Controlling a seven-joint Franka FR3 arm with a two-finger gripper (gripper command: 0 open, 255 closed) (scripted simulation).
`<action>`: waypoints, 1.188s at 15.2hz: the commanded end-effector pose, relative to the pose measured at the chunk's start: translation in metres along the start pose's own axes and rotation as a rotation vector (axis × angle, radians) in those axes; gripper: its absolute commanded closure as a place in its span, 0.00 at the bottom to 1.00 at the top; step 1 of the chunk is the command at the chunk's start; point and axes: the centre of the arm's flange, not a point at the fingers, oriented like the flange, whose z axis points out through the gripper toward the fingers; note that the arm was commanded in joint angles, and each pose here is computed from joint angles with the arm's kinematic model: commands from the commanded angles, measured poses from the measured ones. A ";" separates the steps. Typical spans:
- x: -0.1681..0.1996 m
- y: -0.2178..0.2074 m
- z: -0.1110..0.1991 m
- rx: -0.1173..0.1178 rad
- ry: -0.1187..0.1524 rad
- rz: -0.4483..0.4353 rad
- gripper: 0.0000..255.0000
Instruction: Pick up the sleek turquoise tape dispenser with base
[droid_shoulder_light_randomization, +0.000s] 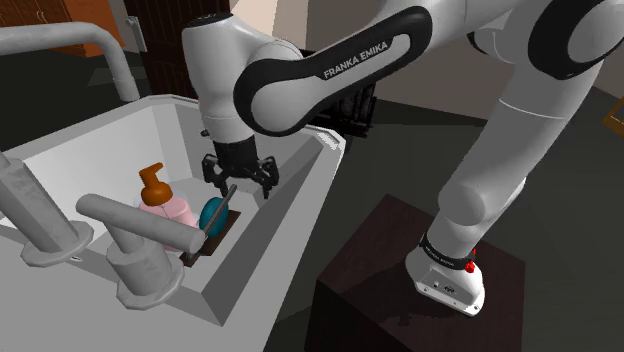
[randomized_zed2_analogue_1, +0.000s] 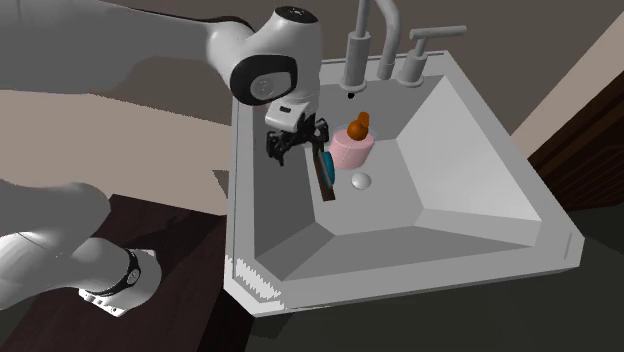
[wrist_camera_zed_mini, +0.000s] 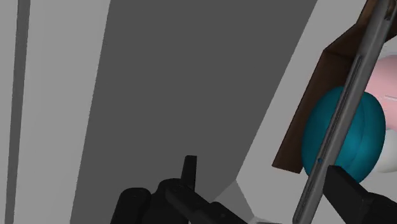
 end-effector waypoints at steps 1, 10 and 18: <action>-0.001 -0.028 0.009 0.002 0.005 0.074 0.00; -0.003 -0.085 0.048 -0.006 0.012 0.206 0.00; -0.004 -0.088 0.059 -0.005 0.012 0.207 1.00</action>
